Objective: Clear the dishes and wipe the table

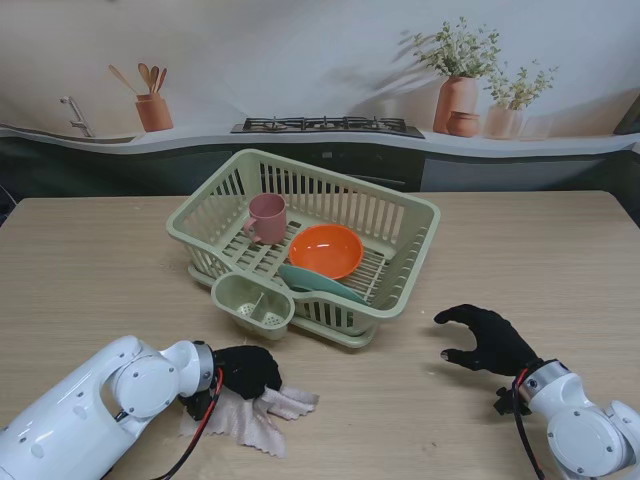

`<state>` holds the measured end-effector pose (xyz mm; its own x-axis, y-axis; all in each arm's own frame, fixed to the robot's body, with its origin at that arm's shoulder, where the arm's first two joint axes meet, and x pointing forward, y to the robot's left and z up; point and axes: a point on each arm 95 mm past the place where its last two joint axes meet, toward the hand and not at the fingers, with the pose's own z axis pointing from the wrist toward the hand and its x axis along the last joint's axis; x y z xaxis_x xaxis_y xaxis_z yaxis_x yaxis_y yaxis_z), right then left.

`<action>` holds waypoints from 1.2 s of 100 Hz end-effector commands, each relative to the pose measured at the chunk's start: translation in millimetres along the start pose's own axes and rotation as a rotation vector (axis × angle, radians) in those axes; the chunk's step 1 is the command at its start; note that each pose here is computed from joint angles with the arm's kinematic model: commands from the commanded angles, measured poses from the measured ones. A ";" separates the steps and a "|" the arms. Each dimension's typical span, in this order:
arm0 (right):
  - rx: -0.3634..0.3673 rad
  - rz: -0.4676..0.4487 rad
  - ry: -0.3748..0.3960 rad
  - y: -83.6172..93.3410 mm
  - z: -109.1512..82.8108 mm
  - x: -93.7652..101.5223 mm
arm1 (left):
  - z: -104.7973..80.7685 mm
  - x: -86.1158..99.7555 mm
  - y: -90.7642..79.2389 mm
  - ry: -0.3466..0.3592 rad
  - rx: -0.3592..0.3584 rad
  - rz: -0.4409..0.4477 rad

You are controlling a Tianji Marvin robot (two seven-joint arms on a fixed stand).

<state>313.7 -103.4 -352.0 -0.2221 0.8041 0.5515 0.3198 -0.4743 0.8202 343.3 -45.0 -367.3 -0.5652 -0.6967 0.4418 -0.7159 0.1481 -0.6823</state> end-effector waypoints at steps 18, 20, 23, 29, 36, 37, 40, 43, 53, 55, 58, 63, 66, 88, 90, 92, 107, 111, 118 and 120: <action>0.017 -0.001 0.006 -2.7 -1.7 0.5 | 4.1 -5.8 20.2 -0.019 -0.043 -0.004; 0.018 -0.001 0.006 -2.7 -1.7 0.5 | 2.3 -7.2 21.0 -0.026 -0.038 0.000; 0.019 -0.001 0.005 -2.8 -1.6 0.5 | -0.8 -9.3 22.2 -0.036 -0.030 0.007; 0.021 -0.001 0.004 -3.2 -1.3 0.7 | -8.2 -13.9 24.6 -0.055 -0.015 0.031; 0.024 -0.001 0.004 -3.7 -0.9 1.2 | -18.4 -19.8 28.6 -0.081 0.003 0.064; 0.024 -0.001 0.004 -3.8 -0.9 1.2 | -19.8 -20.6 29.2 -0.086 0.006 0.069; 0.026 -0.001 0.004 -4.0 -0.7 1.4 | -24.6 -23.5 31.2 -0.099 0.016 0.084; 0.027 -0.001 0.004 -4.3 -0.4 1.5 | -29.3 -26.3 33.1 -0.111 0.026 0.098; 0.027 -0.001 0.004 -4.8 0.1 2.0 | -44.1 -35.5 39.7 -0.150 0.057 0.140; 0.027 -0.001 0.003 -5.0 0.2 2.1 | -46.6 -37.2 40.9 -0.158 0.063 0.146; 0.028 -0.001 0.003 -5.2 0.2 2.3 | -49.8 -39.6 42.5 -0.169 0.072 0.155; 0.029 -0.002 0.003 -5.6 0.3 2.5 | -54.0 -43.2 44.6 -0.184 0.086 0.169; 0.030 -0.001 0.002 -5.9 0.4 2.6 | -55.4 -44.8 45.5 -0.190 0.092 0.175; 0.029 -0.003 0.002 -5.9 1.1 3.0 | -47.2 -37.1 42.2 -0.168 0.086 0.168; 0.028 -0.003 0.003 -5.9 1.1 2.9 | -44.8 -35.4 41.2 -0.163 0.083 0.164; 0.028 -0.004 0.003 -5.8 1.1 2.8 | -42.4 -33.8 40.2 -0.157 0.080 0.161; 0.024 -0.003 0.002 -5.4 0.5 2.0 | -18.8 -18.8 29.7 -0.105 0.059 0.114; 0.022 -0.003 0.002 -5.2 0.4 1.6 | -11.6 -14.3 25.9 -0.087 0.053 0.098; 0.019 -0.004 0.003 -4.5 -0.1 1.0 | -1.3 -6.5 19.8 -0.055 0.036 0.081; 0.019 -0.005 0.004 -4.2 -0.3 0.8 | 1.2 -4.5 18.0 -0.046 0.032 0.077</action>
<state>313.5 -100.7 -353.9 -0.2212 0.8048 0.5507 0.3266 -0.4710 0.8195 339.2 -32.2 -369.1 -0.5959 -0.7257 0.3438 -0.6200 0.1436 -0.7714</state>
